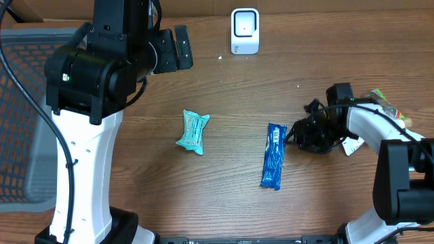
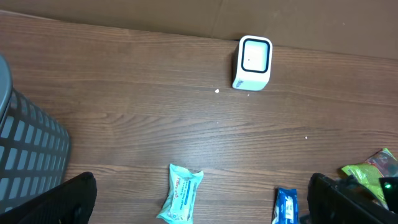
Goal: Scan the item barcode
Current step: 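Reach the right gripper to the blue packet and grasp it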
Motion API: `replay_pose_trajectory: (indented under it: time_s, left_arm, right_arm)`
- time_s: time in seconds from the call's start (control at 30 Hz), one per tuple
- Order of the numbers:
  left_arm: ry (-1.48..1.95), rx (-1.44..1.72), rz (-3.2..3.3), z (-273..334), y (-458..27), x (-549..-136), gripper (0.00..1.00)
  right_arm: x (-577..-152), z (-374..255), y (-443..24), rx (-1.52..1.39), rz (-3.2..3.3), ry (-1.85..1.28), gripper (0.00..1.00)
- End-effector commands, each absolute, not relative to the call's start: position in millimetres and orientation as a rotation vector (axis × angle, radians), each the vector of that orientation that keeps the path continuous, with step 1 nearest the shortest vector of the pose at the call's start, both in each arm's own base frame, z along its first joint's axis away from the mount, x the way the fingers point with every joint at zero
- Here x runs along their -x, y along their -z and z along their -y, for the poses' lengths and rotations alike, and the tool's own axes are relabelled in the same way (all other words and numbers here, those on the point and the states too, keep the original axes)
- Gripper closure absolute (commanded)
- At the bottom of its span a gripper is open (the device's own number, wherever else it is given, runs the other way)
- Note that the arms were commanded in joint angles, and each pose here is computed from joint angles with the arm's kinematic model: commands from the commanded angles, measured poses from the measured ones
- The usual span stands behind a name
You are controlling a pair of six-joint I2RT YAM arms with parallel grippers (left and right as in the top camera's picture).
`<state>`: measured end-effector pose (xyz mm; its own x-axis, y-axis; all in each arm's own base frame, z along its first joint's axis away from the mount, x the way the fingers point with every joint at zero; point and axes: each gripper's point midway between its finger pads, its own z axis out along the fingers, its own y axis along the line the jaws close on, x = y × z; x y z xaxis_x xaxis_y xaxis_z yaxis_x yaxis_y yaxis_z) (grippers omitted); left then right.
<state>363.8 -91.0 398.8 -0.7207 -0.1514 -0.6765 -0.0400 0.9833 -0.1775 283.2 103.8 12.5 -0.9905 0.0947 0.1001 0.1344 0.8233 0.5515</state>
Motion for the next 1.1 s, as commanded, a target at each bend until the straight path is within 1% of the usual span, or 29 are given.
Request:
replay_pose_trajectory:
  time_s: [0.0, 0.03, 0.07, 0.3, 0.53, 0.7, 0.83, 0.87, 0.93, 1.07]
  left_arm:
    - [0.181, 0.121, -2.337, 87, -409, -361, 0.0]
    - [0.181, 0.121, -2.337, 87, -409, -361, 0.0]
    - [0.181, 0.121, -2.337, 87, -409, -361, 0.0]
    - [0.181, 0.121, -2.337, 87, -409, -361, 0.01]
    - [0.181, 0.121, -2.337, 87, -409, -361, 0.0]
    - [0.181, 0.121, -2.337, 87, -409, -361, 0.0]
    - [0.181, 0.121, -2.337, 87, -409, -361, 0.0]
    - [0.181, 0.121, -2.337, 87, -409, -361, 0.0]
    - [0.181, 0.121, -2.337, 87, -409, -361, 0.0]
    - [0.181, 0.121, -2.337, 87, -409, -361, 0.0]
  right_arm:
    - [-276, -115, -11, 0.172, 2.901, 1.015, 0.52]
    - [-275, -117, -9, 0.166, 2.902, 1.041, 0.56]
    - [-275, -119, -8, 0.16, 2.899, 1.074, 0.56]
    - [-276, -134, -12, 0.118, 2.869, 1.264, 0.56]
    - [-273, -140, -12, 0.083, 2.865, 1.261, 0.54]
    - [-278, -135, -6, 0.078, 2.917, 1.2, 0.45]
    - [-291, -109, 3, 0.235, 2.994, 1.01, 0.45]
    - [-294, -106, 1, 0.254, 2.996, 1.013, 0.45]
    - [-300, -105, -5, 0.27, 2.987, 1.069, 0.45]
    - [-300, -125, -28, 0.07, 2.926, 1.358, 0.46]
